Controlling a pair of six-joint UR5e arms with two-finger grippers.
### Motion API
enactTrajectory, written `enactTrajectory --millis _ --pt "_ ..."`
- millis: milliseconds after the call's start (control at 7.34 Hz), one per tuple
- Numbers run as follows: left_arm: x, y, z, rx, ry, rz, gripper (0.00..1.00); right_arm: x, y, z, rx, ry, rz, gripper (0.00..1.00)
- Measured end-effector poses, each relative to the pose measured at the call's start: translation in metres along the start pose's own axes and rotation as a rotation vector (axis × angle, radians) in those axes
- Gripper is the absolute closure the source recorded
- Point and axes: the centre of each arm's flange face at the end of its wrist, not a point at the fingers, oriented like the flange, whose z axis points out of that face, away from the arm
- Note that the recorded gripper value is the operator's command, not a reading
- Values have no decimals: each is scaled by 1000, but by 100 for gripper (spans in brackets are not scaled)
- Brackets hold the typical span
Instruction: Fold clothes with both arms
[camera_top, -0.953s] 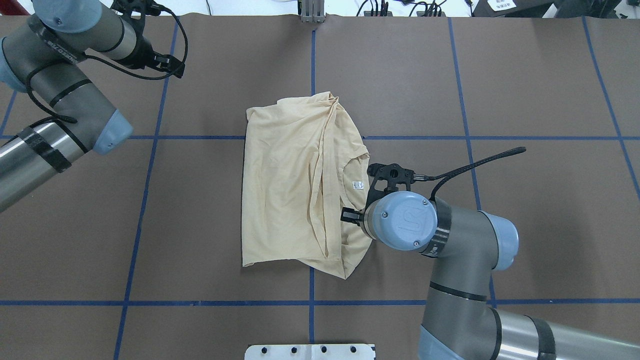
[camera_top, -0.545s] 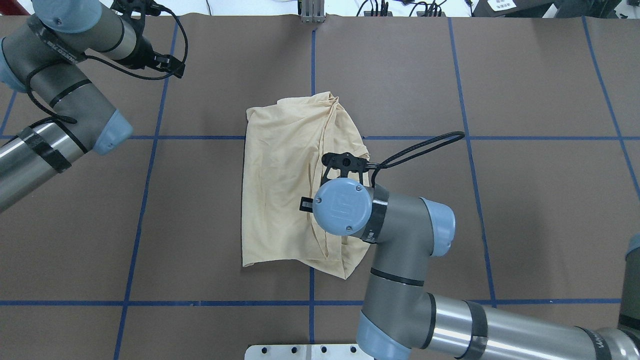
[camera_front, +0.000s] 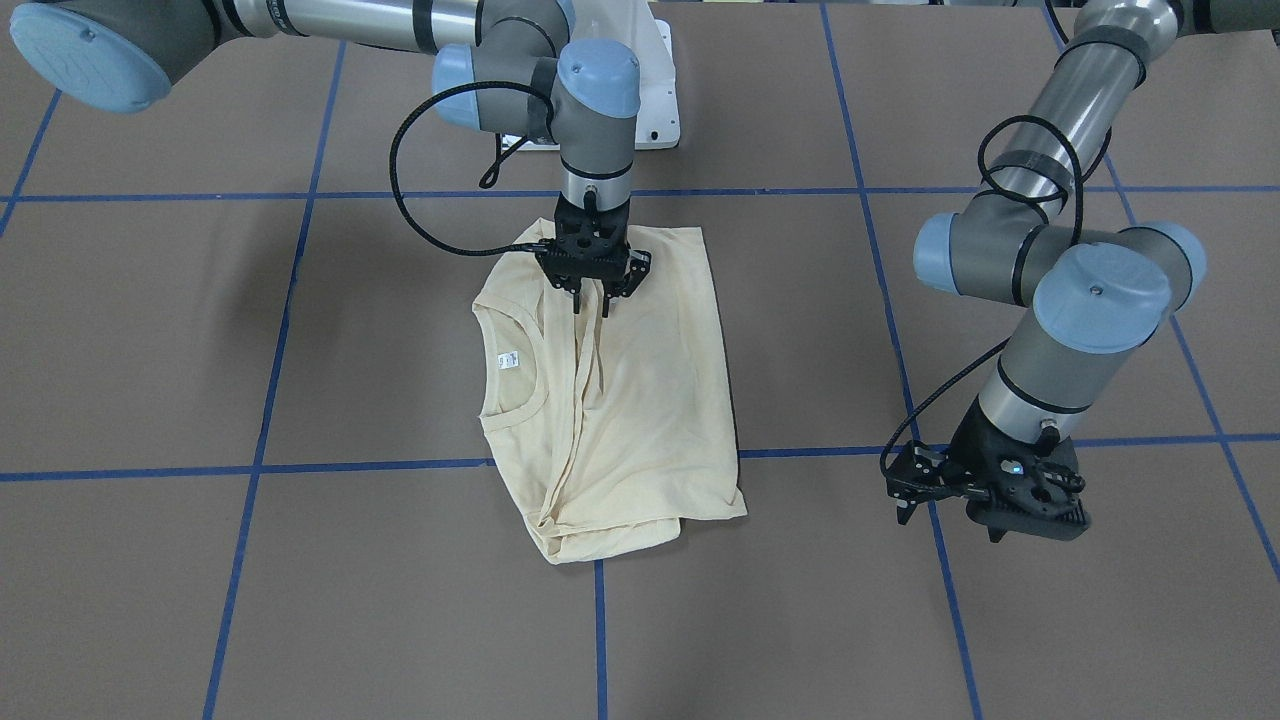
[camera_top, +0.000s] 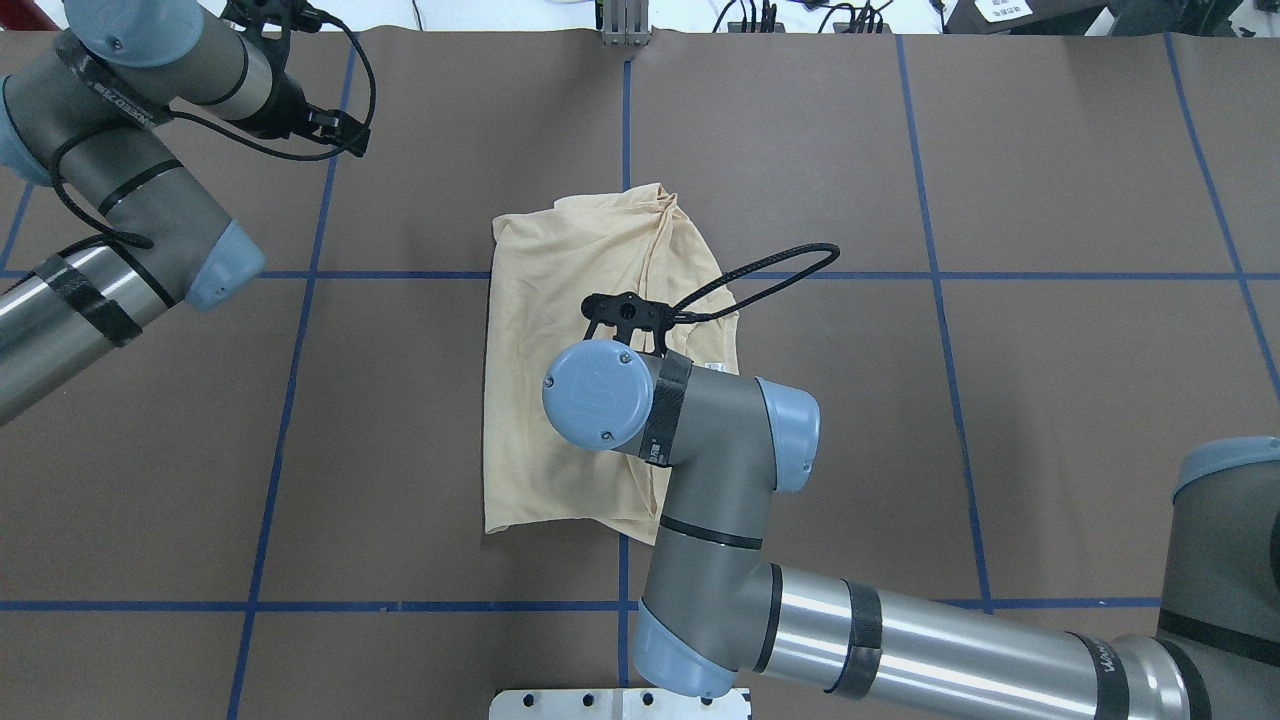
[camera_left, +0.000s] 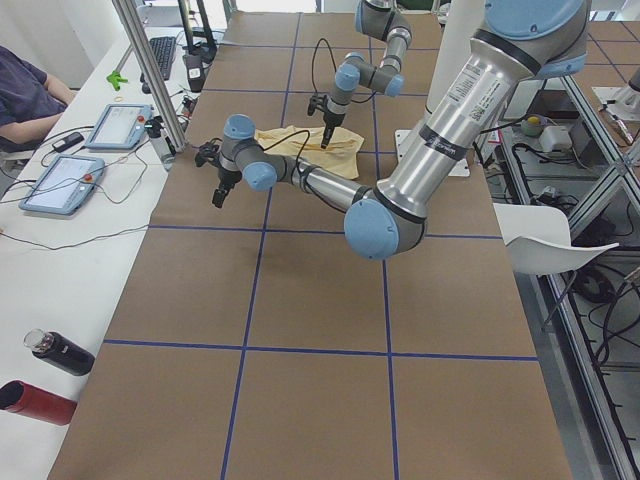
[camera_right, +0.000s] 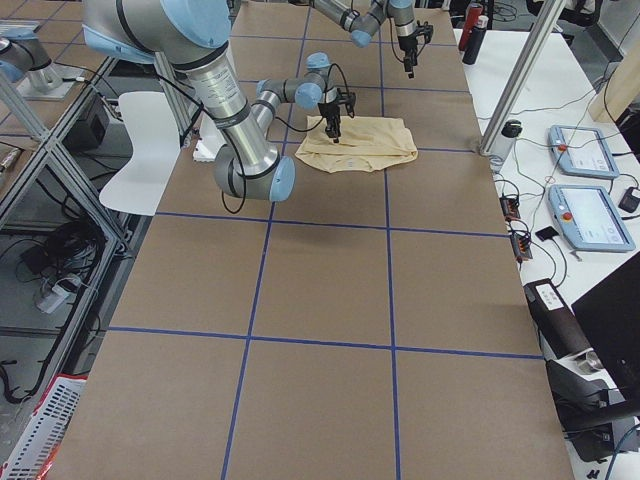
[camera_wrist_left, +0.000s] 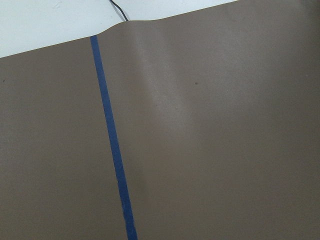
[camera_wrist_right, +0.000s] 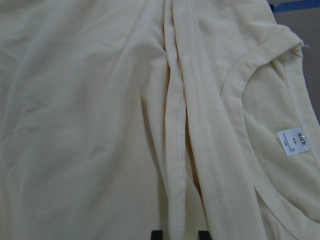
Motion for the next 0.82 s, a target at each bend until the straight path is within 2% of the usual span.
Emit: enactTrajectory --millis 136,545,817 --pt "0 0 0 1 1 0 0 0 1 2 -3 10 -16 100" --pt "1 1 0 0 2 0 0 10 -2 2 -6 43 -60 100" --pt "2 1 0 0 2 0 0 59 -13 3 2 56 -119 100"
